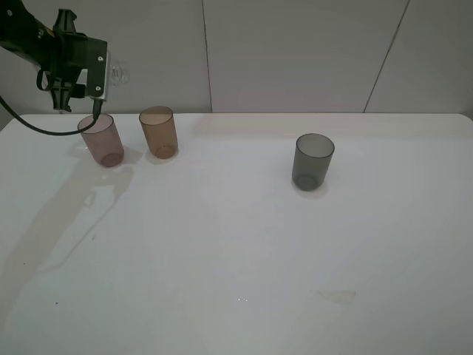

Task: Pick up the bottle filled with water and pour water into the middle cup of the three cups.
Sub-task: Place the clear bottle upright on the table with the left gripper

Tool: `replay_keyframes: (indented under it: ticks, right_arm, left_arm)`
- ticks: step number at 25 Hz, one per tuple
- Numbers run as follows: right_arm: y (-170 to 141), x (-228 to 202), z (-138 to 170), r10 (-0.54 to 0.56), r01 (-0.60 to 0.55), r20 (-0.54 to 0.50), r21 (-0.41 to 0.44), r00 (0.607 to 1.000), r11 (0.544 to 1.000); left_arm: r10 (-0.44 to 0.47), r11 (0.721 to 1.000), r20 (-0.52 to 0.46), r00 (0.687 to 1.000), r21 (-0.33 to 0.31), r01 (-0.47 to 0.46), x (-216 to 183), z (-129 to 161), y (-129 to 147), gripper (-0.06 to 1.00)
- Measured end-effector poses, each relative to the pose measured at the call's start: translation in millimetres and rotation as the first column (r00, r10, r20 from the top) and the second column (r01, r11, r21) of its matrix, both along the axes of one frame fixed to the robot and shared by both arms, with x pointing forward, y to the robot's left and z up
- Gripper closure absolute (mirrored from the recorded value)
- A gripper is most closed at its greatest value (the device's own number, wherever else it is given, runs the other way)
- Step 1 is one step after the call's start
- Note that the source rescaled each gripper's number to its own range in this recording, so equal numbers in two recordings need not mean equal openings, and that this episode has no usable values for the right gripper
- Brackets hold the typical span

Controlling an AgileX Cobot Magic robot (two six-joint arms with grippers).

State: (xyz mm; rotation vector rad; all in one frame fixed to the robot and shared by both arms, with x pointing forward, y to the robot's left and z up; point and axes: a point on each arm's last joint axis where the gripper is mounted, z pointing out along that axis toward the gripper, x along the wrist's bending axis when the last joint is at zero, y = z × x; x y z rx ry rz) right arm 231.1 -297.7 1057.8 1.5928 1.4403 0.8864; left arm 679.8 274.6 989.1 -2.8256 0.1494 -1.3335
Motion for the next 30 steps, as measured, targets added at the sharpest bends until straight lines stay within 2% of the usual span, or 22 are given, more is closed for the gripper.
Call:
replay_keyframes:
  ticks: [30]
  right_arm:
    - [0.0,0.0,0.0,0.000,0.000,0.000,0.000,1.000,1.000]
  left_arm:
    - [-0.084,0.994,0.083,0.993,0.081,0.077,9.2,-6.6,-4.7,0.93]
